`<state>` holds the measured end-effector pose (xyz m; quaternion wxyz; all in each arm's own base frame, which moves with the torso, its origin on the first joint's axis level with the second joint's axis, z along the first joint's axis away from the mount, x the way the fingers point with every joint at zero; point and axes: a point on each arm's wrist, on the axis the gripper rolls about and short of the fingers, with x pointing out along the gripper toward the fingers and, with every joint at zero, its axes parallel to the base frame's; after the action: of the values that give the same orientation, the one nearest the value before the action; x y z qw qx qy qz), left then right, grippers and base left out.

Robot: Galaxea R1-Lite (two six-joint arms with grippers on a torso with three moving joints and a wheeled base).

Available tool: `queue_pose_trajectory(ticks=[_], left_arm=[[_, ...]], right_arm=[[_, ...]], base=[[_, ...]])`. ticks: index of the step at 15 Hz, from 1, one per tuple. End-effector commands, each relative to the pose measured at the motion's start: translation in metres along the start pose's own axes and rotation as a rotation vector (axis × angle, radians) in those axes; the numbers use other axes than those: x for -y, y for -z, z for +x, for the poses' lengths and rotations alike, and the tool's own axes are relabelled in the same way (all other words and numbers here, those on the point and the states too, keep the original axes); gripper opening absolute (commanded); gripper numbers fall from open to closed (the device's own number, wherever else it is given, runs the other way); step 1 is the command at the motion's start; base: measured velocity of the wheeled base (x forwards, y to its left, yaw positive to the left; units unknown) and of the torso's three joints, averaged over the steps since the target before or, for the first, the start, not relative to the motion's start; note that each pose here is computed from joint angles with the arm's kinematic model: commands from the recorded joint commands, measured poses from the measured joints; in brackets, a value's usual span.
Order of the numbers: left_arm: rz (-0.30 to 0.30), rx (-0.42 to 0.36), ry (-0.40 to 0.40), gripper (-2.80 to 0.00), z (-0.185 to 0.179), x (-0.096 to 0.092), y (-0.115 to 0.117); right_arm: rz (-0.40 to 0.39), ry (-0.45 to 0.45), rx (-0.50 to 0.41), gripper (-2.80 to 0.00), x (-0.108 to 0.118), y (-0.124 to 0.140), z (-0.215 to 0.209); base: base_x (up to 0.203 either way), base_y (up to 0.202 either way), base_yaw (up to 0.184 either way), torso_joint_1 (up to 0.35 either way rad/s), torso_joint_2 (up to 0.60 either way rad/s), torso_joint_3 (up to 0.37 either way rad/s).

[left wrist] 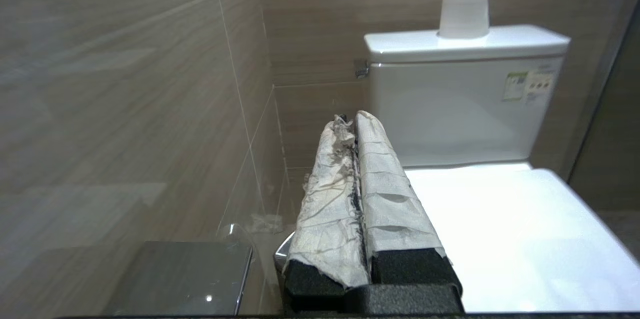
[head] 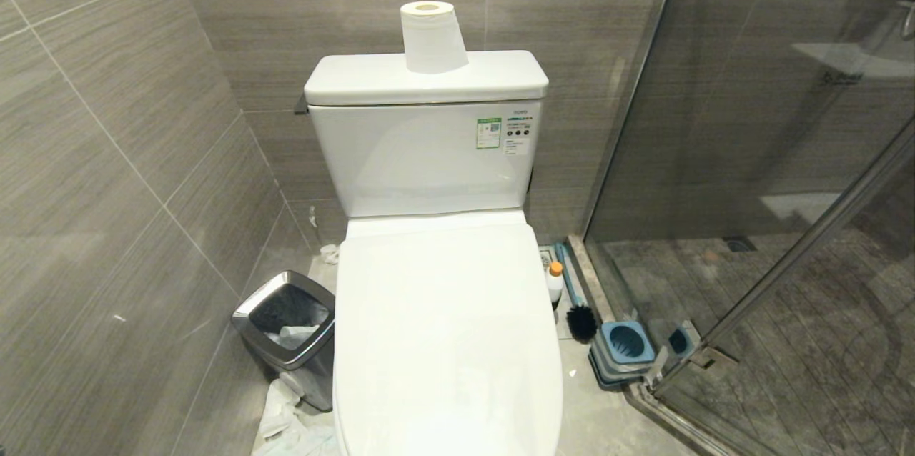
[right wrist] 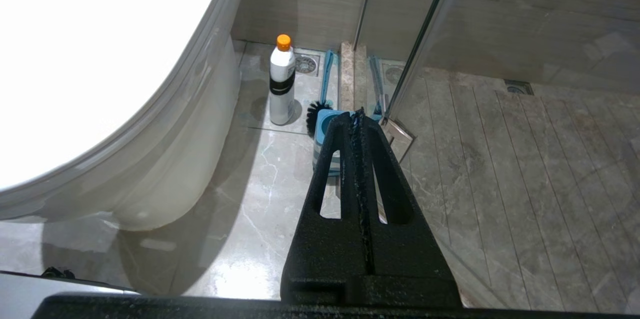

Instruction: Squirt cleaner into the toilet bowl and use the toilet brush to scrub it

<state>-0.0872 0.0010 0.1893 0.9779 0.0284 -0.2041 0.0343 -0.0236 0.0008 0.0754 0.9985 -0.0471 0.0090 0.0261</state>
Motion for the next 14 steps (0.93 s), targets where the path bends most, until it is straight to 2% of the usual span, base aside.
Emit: queue_pose_trajectory(ticks=[1,2,4,5,6,7,8,9,10,11,12,14], left_arm=[[0.071,0.052,-0.009,-2.80,0.016,0.003,0.036],[0.112,0.049,-0.010,-2.80,0.020,0.005,0.055],[0.156,0.000,-0.008,-2.80,0.022,0.007,0.087],[0.161,-0.048,-0.007,-2.80,0.022,0.007,0.094],[0.160,-0.139,0.003,-2.80,0.021,0.008,0.103],[0.154,-0.249,0.017,-2.80,0.019,0.008,0.114],[0.134,-0.306,0.037,-2.80,0.017,0.009,0.120],[0.116,-0.329,0.083,-2.80,0.016,0.010,0.122],[0.102,-0.394,0.125,-2.80,0.013,0.011,0.129],[0.062,-0.429,0.143,-2.80,0.012,0.012,0.131],[0.035,-0.422,0.134,-2.80,0.012,0.012,0.130],[0.027,-0.421,0.132,-2.80,0.012,0.012,0.130]], right_arm=[[-0.001,-0.001,0.000,-2.80,0.000,0.000,0.000],[-0.001,-0.003,-0.001,-2.80,0.000,0.000,0.000],[0.000,-0.001,-0.001,-2.80,0.000,0.000,0.000],[-0.002,-0.001,0.000,-2.80,0.000,0.000,0.000],[-0.001,-0.001,0.000,-2.80,0.000,0.000,0.000],[-0.002,-0.001,-0.001,-2.80,0.000,0.000,0.000],[-0.001,-0.001,-0.002,-2.80,0.000,0.000,0.000],[-0.001,-0.001,0.001,-2.80,0.000,0.000,0.000],[-0.002,-0.001,0.000,-2.80,0.000,0.000,0.000],[-0.002,-0.001,0.000,-2.80,0.000,0.000,0.000],[-0.002,-0.001,0.001,-2.80,0.000,0.000,0.000],[0.000,-0.001,-0.001,-2.80,0.000,0.000,0.000]], base=[[0.000,0.000,0.000,0.000,0.00,0.000],[0.000,0.000,0.000,0.000,0.00,0.000],[0.000,0.000,0.000,0.000,0.00,0.000],[0.000,0.000,0.000,0.000,0.00,0.000],[0.000,0.000,0.000,0.000,0.00,0.000],[0.000,0.000,0.000,0.000,0.00,0.000],[0.000,0.000,0.000,0.000,0.00,0.000],[0.000,0.000,0.000,0.000,0.00,0.000],[0.000,0.000,0.000,0.000,0.00,0.000],[0.000,0.000,0.000,0.000,0.00,0.000],[0.000,0.000,0.000,0.000,0.00,0.000],[0.000,0.000,0.000,0.000,0.00,0.000]])
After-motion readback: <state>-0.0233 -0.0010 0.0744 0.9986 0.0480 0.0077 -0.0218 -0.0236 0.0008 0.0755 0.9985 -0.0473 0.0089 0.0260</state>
